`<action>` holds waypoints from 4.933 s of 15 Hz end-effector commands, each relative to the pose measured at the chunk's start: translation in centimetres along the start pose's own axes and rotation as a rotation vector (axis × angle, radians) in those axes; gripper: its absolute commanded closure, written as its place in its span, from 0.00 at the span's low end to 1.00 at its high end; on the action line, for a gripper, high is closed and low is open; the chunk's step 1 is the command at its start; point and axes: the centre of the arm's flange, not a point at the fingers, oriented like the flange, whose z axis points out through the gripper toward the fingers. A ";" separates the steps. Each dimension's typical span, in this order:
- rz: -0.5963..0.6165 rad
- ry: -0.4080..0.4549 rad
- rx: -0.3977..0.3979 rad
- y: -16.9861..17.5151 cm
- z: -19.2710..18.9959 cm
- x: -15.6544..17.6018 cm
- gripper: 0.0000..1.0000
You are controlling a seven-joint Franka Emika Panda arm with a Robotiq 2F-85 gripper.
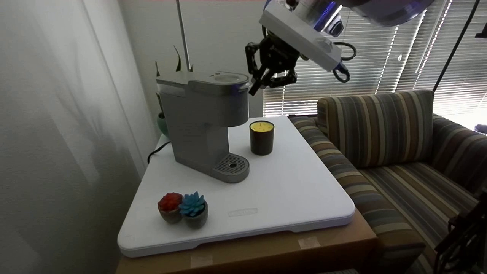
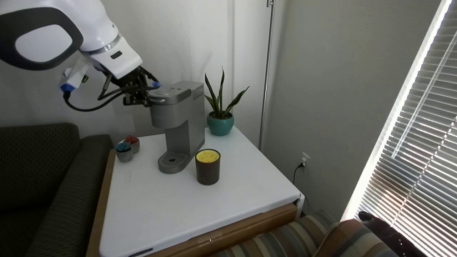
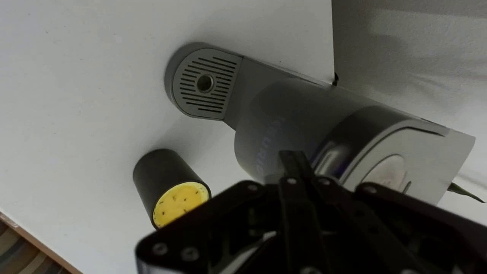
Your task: Open the coffee maker lid
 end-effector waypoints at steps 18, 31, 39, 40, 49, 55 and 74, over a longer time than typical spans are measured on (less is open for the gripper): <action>-0.043 0.116 -0.015 0.8 -1.2 1.7 1.00; -0.045 -0.001 -0.017 -0.6 1.6 -0.1 1.00; -0.070 0.020 0.005 -1.0 1.8 0.4 1.00; -0.074 0.021 0.007 -1.1 1.8 0.4 1.00; -0.143 0.087 0.042 -2.3 -0.2 -0.2 1.00; -0.197 0.143 0.089 -3.6 -2.0 -0.1 1.00; -0.283 0.239 0.153 -7.5 -4.5 1.8 1.00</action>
